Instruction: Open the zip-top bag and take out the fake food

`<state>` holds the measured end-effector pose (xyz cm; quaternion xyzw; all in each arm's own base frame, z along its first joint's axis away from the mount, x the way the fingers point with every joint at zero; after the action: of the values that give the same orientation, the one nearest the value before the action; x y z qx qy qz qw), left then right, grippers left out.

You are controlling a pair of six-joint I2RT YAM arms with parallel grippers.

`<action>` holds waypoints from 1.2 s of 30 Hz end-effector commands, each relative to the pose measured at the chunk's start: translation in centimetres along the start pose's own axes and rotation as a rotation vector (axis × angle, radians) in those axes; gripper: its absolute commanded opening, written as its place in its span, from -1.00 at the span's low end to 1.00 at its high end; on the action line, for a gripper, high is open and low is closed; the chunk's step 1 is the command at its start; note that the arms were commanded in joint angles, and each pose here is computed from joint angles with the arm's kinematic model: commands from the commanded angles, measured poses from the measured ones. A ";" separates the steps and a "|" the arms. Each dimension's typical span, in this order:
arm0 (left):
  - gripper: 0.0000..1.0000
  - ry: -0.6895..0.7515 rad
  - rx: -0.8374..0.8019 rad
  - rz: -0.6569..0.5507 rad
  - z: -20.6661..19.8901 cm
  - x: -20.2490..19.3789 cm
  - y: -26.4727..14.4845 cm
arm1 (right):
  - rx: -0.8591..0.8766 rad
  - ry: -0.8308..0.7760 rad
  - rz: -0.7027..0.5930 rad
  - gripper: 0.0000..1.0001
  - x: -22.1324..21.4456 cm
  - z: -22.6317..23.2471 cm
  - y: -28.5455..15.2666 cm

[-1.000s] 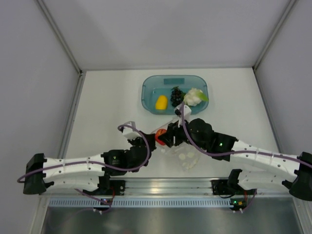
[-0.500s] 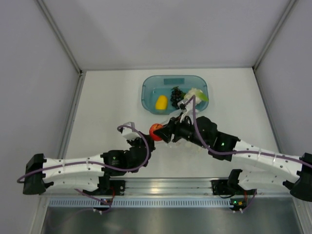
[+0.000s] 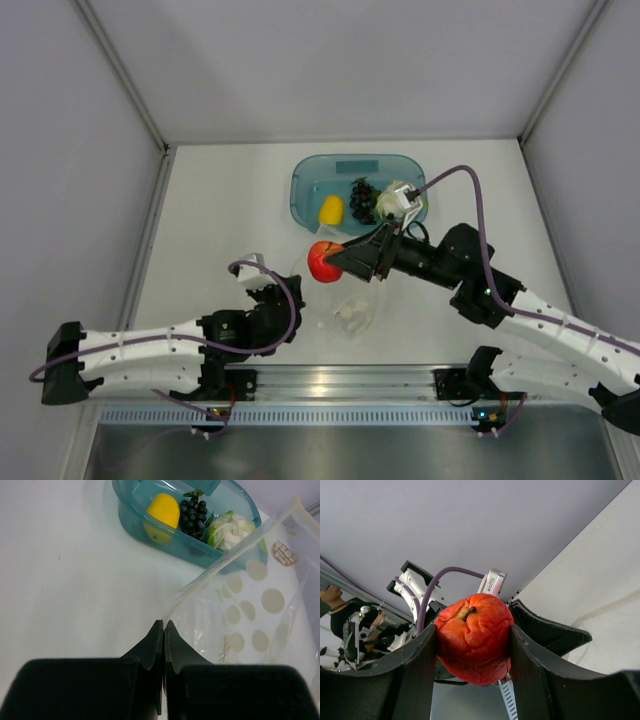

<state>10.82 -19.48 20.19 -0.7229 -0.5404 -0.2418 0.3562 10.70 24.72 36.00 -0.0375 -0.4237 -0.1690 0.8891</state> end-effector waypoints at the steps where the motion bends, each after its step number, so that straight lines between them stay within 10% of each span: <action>1: -1.00 0.018 0.011 -0.033 0.3 0.7 0.0 | 0.033 -0.012 -0.181 -0.60 2.2 0.7 -0.8; 8: -1.00 0.061 0.030 -0.059 0.5 1.7 -0.3 | -0.363 -0.171 -0.246 -0.60 7.0 -3.7 -1.4; 18: -1.00 0.136 0.082 -0.052 1.8 4.9 0.3 | -0.906 -0.201 -0.056 -0.50 11.7 -22.2 -0.3; 36: -1.00 0.269 0.299 -0.170 2.5 14.5 -1.9 | -0.905 -0.215 0.205 0.01 10.6 -35.1 13.3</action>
<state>13.26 -9.28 29.20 -0.6057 -0.5833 -0.2710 0.4684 47.15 24.06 21.59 -0.4950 -0.3552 -0.2578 0.7499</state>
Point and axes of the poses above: each gripper's point midway between its finger pads, its own y axis out along the fingers, its own z axis along the line the jaws close on, x = y × z, the point moved 9 cm from there along -y, back along the fingers, and after that the axes turned 5 degrees about -y, right-handed, at the moved point
